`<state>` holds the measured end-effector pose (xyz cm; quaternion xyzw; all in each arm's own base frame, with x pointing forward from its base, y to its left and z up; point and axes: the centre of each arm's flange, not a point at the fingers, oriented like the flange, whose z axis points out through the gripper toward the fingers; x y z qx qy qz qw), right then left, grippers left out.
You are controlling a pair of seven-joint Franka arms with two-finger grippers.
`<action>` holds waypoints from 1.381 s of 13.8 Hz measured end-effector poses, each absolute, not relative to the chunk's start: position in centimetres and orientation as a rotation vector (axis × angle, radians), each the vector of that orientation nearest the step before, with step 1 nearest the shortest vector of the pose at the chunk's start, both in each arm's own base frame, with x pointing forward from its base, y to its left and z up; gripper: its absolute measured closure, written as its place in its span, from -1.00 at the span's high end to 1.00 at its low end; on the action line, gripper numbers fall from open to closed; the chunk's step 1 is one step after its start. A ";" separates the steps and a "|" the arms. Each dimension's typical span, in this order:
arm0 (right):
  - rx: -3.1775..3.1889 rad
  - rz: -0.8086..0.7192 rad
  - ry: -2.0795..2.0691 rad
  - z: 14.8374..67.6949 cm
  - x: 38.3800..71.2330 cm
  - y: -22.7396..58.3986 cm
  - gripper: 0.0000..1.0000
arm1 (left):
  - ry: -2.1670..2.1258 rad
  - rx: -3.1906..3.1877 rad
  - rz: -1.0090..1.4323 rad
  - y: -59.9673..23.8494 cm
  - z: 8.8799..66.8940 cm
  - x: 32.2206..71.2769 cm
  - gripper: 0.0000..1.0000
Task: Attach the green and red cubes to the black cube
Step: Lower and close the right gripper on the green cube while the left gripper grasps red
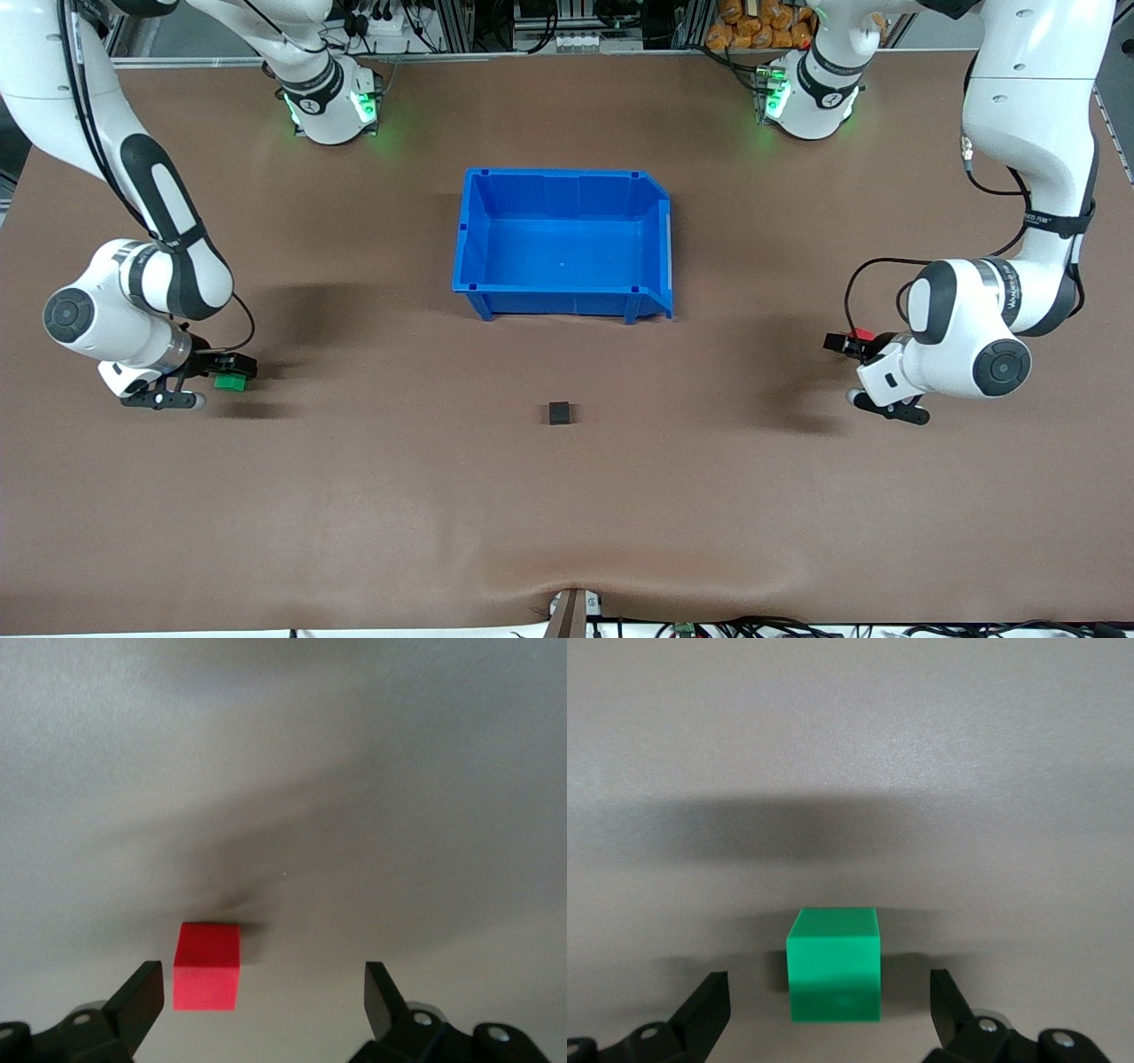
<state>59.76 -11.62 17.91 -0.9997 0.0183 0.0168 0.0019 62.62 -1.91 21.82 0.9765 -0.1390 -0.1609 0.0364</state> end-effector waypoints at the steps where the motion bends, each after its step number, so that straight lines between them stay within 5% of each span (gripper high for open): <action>1: -3.136 0.058 0.056 17.6 59.7 -11.6 1.00 | -0.462 2.987 -0.496 -1.5 21.7 62.5 0.97; 5: -3.136 0.057 0.055 17.4 59.8 -11.5 0.87 | -0.553 2.958 -0.475 0.1 20.8 62.4 0.96; 8: -3.137 0.049 0.056 17.5 60.0 -11.6 0.22 | -0.583 2.951 -0.458 0.4 19.9 62.4 0.91; 10: -3.138 0.042 0.057 17.7 60.1 -11.6 -0.22 | -0.580 2.948 -0.466 0.7 19.5 62.3 0.52; 16: -3.139 0.036 0.057 17.8 60.3 -11.6 -0.21 | -0.567 2.941 -0.489 1.2 18.1 61.9 0.19; 18: -3.139 0.036 0.057 17.8 60.3 -11.6 -0.21 | -0.568 2.942 -0.485 1.2 18.2 61.9 -0.20; 19: -3.139 0.036 0.057 17.8 60.3 -11.6 -0.21 | -0.568 2.942 -0.485 1.2 18.2 61.9 -0.20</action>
